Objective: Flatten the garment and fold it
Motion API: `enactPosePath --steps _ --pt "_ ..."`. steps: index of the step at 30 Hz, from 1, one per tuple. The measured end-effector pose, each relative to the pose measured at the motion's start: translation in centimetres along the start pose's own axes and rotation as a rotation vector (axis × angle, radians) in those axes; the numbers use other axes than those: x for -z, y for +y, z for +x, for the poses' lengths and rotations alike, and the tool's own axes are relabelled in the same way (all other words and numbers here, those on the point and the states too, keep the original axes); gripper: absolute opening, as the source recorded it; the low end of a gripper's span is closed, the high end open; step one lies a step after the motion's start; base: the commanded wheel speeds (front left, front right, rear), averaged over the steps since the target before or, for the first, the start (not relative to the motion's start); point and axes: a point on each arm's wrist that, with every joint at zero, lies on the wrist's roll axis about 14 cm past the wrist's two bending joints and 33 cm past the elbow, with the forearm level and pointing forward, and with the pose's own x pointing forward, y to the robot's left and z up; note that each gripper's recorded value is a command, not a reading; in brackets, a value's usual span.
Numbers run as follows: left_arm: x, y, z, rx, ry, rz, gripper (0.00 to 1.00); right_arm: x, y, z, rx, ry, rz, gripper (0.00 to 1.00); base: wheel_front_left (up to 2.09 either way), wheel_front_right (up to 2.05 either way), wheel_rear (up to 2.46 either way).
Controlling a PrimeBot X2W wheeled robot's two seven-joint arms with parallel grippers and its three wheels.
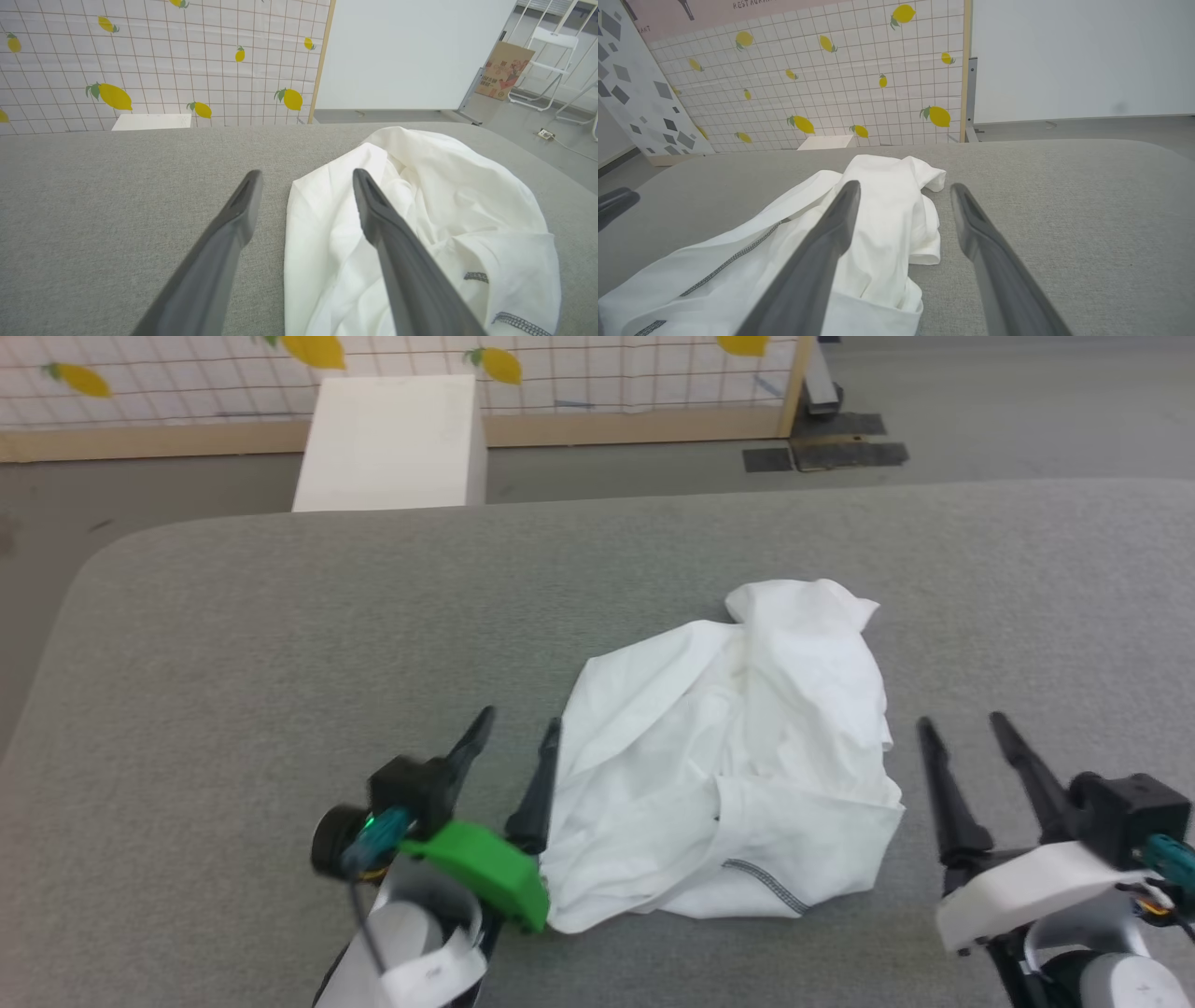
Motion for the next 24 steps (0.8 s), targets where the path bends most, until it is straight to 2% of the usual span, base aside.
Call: enactPosePath --steps 4,8,11,17,21,22,23,24 --pt "1.5 -3.0 2.7 0.114 0.109 0.05 1.0 -0.3 -2.8 -0.9 0.086 -0.043 0.006 1.0 0.0 0.0 0.0" --pt "3.5 -5.0 4.9 0.198 0.249 0.119 1.0 0.9 -4.1 -1.5 0.129 -0.02 0.015 1.0 0.0 0.0 0.0" --pt "5.1 -5.7 6.1 0.227 0.361 0.121 1.0 1.7 -4.5 -1.9 0.144 -0.001 0.025 1.0 0.0 0.0 0.0" --pt "8.4 -5.5 7.5 0.192 0.586 0.18 1.0 2.9 -5.1 -2.4 0.171 0.023 0.048 1.0 0.0 0.0 0.0" --pt "9.7 -5.2 7.8 0.171 0.674 0.179 1.0 3.3 -5.6 -2.4 0.188 0.028 0.055 1.0 0.0 0.0 0.0" --pt "9.7 -5.0 7.9 0.164 0.675 0.172 0.46 3.3 -5.7 -2.3 0.19 0.028 0.057 1.0 0.0 0.0 0.0" --pt "9.5 -4.9 8.2 0.156 0.658 0.165 0.0 3.4 -5.8 -2.3 0.191 0.028 0.062 1.0 0.0 0.0 0.0" --pt "9.0 -4.7 8.7 0.143 0.627 0.149 0.0 3.4 -5.7 -2.2 0.191 0.028 0.068 1.0 0.0 0.0 0.0"
